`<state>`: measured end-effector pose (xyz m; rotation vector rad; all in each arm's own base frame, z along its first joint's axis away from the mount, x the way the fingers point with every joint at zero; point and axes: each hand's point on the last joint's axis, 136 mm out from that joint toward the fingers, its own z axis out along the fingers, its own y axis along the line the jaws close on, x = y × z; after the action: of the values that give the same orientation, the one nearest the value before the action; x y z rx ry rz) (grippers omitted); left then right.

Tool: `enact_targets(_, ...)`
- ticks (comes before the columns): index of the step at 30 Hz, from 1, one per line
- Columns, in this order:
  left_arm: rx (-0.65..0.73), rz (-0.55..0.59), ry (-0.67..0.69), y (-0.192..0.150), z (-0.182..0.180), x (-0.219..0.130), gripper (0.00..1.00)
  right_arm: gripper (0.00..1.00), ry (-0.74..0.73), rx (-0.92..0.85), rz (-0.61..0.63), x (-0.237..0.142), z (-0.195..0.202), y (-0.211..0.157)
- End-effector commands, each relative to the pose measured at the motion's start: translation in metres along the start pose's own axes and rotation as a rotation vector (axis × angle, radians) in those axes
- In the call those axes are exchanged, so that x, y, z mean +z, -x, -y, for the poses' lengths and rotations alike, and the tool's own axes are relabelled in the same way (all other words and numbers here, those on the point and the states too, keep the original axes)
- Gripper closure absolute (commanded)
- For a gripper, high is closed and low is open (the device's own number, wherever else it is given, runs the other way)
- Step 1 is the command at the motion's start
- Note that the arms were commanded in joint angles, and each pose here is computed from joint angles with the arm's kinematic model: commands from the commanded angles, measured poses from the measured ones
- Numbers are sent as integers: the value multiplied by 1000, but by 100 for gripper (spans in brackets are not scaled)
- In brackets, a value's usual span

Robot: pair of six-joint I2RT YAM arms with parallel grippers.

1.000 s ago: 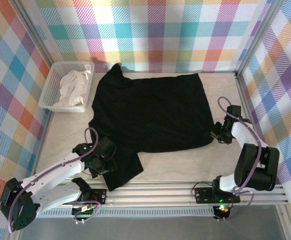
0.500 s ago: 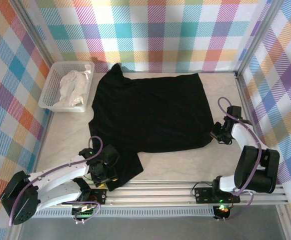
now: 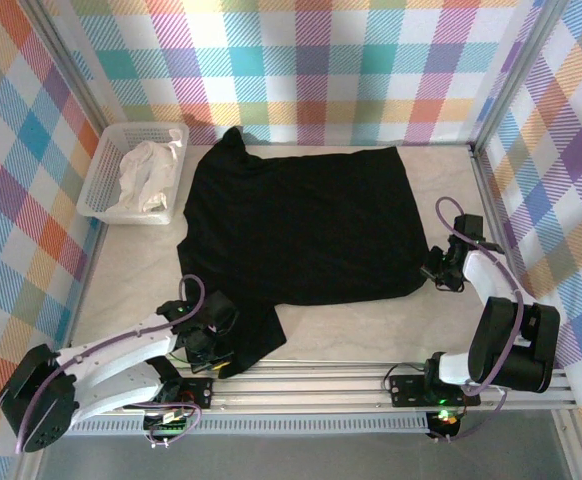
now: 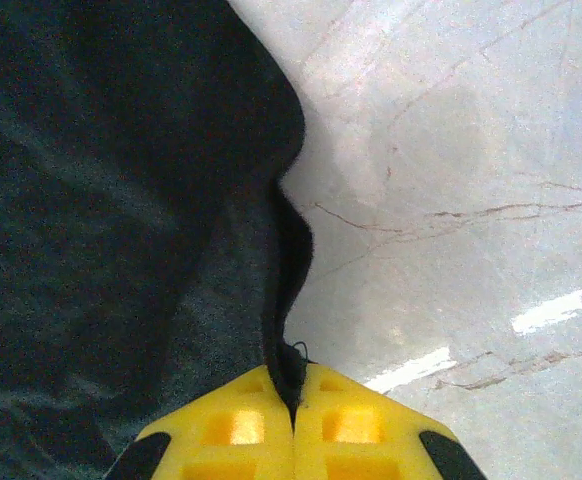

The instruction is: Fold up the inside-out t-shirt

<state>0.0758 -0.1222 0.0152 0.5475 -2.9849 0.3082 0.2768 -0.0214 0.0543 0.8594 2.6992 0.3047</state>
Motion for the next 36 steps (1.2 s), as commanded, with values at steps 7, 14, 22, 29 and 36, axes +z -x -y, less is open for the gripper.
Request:
enact_targets(7,-86,72,-166,18,8,-74,100,95,-30,24,-19,5,13,-3)
enact_targets(14,-88,234,-347,84,37,-155,100,93,25,-19,3,-6,-7,17)
enact_targets(22,-86,463,-422,172,52,-212,100,93,52,-52,11,-11,-26,47)
enact_targets(29,-80,556,-384,222,53,-230,100,91,88,-91,25,-15,-49,75)
enact_targets(36,-95,560,-356,253,54,-224,100,91,78,-122,26,-4,-67,96)
